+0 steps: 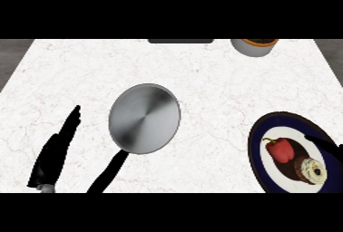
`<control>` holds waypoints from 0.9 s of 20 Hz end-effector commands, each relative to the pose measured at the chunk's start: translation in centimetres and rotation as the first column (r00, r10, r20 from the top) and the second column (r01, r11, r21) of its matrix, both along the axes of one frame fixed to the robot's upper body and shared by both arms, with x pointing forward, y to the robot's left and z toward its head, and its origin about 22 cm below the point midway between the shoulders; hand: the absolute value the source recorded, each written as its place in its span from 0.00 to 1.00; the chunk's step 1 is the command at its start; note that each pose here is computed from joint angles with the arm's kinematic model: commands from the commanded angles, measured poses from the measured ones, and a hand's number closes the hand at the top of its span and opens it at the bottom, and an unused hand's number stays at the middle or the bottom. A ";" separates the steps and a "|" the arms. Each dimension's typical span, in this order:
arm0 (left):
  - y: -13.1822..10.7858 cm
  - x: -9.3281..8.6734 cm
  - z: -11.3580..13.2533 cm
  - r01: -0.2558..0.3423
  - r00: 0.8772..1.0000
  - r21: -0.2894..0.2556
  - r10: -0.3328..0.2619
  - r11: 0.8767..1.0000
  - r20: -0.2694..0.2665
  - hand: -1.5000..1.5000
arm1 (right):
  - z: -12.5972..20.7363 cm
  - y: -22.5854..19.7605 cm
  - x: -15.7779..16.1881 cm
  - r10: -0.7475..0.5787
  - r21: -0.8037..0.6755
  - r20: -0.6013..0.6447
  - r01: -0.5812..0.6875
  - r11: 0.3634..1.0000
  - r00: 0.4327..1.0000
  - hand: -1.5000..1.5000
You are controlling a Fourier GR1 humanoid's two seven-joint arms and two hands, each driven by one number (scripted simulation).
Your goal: Pick the cupcake from the plate and place it in the pan
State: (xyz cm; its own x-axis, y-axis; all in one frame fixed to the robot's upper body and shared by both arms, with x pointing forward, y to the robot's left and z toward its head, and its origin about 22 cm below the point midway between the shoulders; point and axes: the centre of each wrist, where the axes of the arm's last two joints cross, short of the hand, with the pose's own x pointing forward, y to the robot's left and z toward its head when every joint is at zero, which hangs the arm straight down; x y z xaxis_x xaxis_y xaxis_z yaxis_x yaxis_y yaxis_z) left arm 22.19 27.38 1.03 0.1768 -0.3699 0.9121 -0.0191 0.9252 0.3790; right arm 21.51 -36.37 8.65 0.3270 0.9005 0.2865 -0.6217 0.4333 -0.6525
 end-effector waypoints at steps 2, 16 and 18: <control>1.4 1.1 2.1 -0.006 1.000 0.004 0.006 1.000 0.000 0.50 | -3.0 -0.8 0.1 0.007 -0.017 -0.002 -0.007 1.000 1.000 0.00; 2.4 -2.4 -0.3 -0.006 1.000 -0.007 0.006 1.000 0.007 0.50 | -5.0 -0.3 0.0 -0.049 0.128 0.055 0.041 0.991 0.997 1.00; 0.6 -1.2 1.1 -0.002 1.000 0.004 0.002 1.000 -0.009 0.50 | -5.0 -0.6 -0.6 -0.030 0.157 0.023 0.026 0.987 0.999 1.00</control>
State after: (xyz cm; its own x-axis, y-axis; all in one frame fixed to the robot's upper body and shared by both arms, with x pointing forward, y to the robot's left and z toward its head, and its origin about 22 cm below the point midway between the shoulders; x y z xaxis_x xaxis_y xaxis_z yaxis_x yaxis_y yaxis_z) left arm 21.67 28.36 1.20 0.1769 -0.3715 0.9114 -0.0226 0.9243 0.3811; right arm 21.96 -36.61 3.83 0.3355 0.8556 0.3942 -0.5794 0.5174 -0.6298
